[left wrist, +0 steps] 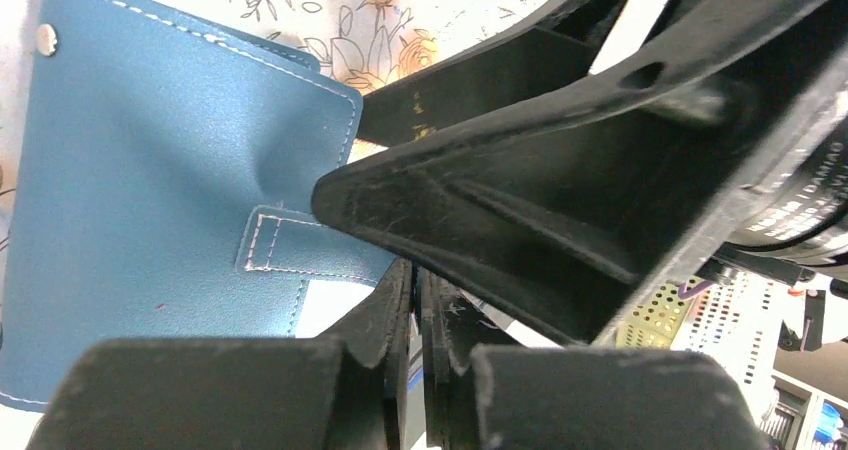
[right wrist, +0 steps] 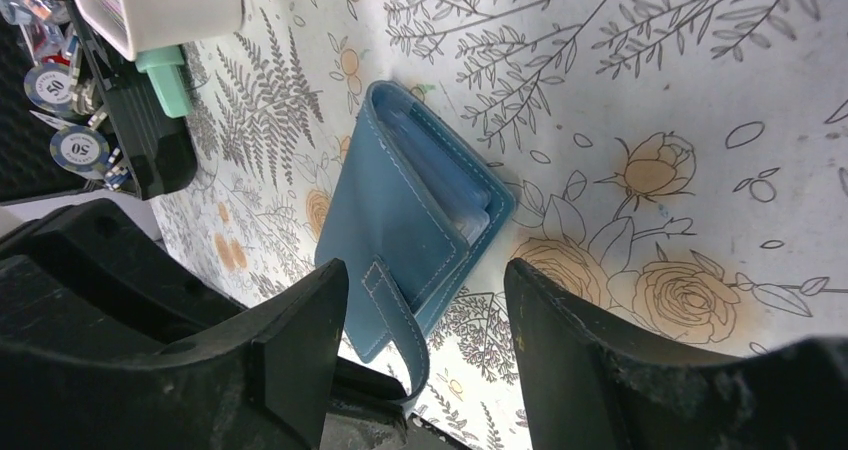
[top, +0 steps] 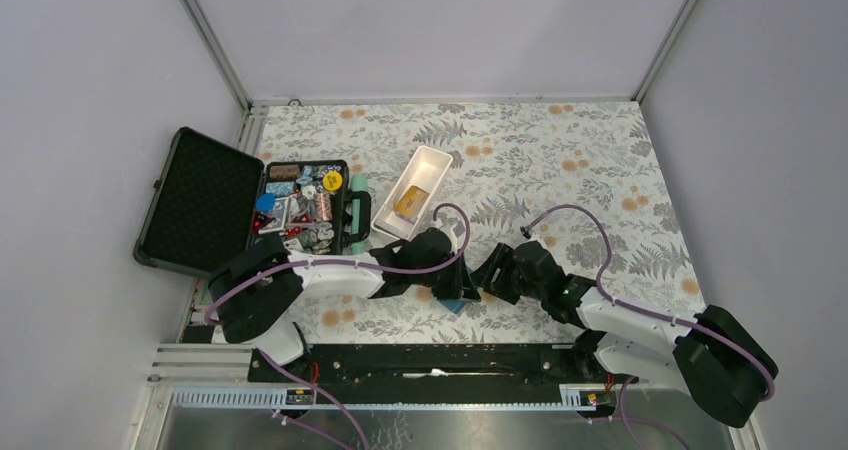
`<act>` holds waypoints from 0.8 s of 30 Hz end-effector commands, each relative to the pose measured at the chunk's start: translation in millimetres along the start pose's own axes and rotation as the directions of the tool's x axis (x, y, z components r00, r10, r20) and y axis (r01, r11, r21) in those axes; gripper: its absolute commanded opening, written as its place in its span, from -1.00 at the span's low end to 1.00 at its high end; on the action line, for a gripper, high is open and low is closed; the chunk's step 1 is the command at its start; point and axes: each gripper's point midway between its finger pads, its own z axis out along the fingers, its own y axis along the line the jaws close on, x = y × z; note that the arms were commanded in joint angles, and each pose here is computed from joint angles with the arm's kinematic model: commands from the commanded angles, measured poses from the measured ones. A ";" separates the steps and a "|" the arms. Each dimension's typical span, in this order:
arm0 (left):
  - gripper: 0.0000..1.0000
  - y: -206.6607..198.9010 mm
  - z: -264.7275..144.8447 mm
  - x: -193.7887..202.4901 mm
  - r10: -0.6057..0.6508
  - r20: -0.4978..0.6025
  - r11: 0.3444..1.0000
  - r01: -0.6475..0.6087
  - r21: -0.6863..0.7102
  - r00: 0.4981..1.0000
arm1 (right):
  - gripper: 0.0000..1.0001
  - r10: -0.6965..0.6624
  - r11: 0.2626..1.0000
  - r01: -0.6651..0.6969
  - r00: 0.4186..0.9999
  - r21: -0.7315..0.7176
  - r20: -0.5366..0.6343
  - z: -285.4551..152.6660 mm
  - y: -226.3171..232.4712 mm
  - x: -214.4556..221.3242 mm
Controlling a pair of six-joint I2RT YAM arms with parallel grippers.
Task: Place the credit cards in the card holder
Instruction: Close the card holder at the center of the board.
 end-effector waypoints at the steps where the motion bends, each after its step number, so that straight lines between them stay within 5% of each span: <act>1: -1.00 -28.1 2.2 -8.3 0.056 0.023 0.993 -0.058 0.099 0.998 | 0.30 0.041 0.998 -0.042 0.999 -0.057 -0.026 3.4 18.5 0.1; 8: -1.00 -32.4 5.7 -3.7 0.079 0.006 0.990 -0.079 0.120 0.997 | 0.08 0.053 0.997 -0.056 0.998 -0.059 -0.039 13.7 18.0 3.4; 12: -0.87 -33.6 2.7 -4.6 0.108 0.014 0.987 -0.109 0.117 0.994 | -0.37 0.026 1.000 -0.026 1.000 -0.004 -0.006 16.1 6.4 -1.4; 20: 0.24 -31.8 -25.0 -19.6 0.178 0.101 0.983 -0.182 0.033 0.979 | -1.00 -0.005 0.999 0.005 1.000 0.054 -0.001 23.0 -14.2 1.7; 24: 0.58 -23.9 -48.2 -27.5 0.184 0.171 0.983 -0.182 -0.030 0.968 | -1.00 -0.022 0.996 0.020 1.000 0.083 0.015 26.0 -22.6 -0.4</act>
